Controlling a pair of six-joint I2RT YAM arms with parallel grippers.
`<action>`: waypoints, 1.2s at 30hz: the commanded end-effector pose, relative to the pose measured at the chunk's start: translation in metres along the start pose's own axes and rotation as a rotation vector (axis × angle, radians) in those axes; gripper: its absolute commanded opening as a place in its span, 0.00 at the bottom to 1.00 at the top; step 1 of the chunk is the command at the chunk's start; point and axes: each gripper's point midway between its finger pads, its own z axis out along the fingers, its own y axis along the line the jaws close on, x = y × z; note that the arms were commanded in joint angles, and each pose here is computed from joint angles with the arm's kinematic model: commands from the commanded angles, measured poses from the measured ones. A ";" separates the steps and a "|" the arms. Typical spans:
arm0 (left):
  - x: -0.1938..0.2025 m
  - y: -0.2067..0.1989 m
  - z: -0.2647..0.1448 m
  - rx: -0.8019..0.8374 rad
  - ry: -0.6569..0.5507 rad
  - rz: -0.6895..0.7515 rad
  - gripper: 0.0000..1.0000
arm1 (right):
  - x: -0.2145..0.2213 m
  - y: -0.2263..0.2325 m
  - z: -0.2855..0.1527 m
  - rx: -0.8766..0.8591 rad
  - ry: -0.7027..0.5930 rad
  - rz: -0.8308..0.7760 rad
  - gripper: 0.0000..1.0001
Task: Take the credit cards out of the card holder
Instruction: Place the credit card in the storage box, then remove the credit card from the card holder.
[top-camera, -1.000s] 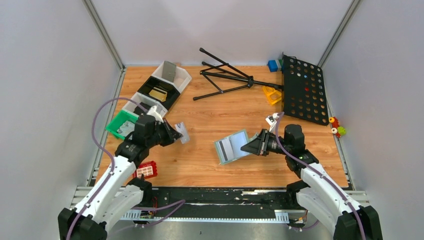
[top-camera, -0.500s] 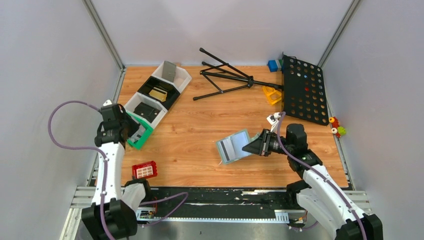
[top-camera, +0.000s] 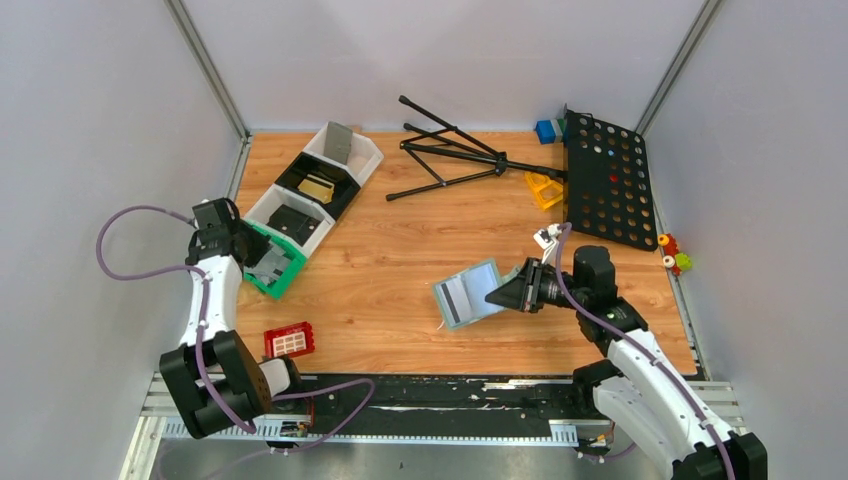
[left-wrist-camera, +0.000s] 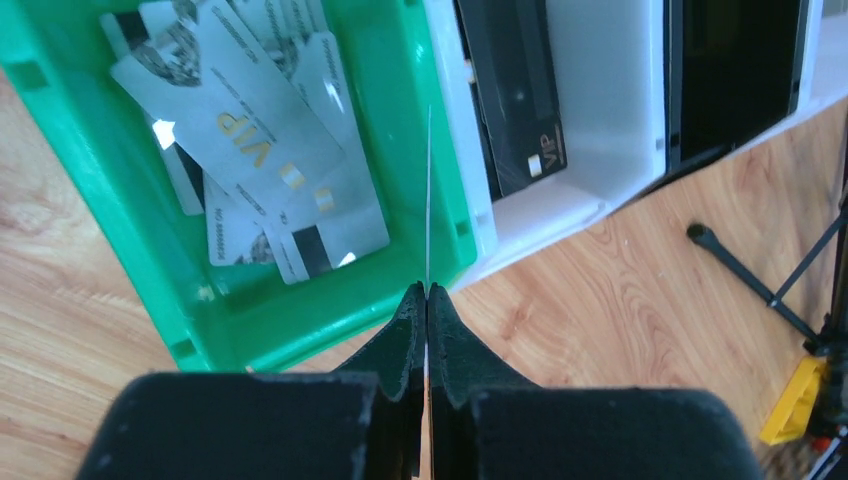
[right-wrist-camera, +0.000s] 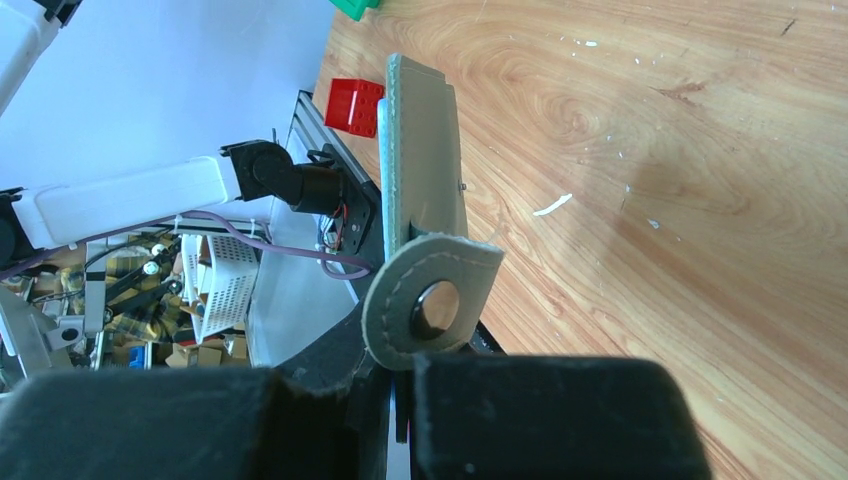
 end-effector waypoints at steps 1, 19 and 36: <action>-0.024 0.012 0.008 -0.021 -0.079 -0.071 0.00 | -0.022 0.023 -0.003 -0.047 -0.036 -0.065 0.00; -0.013 0.043 0.013 -0.092 -0.001 -0.073 0.49 | -0.021 0.012 0.002 -0.018 -0.042 -0.029 0.00; 0.008 -0.064 -0.080 0.333 0.001 0.183 0.92 | -0.025 0.006 0.005 -0.008 -0.069 -0.016 0.00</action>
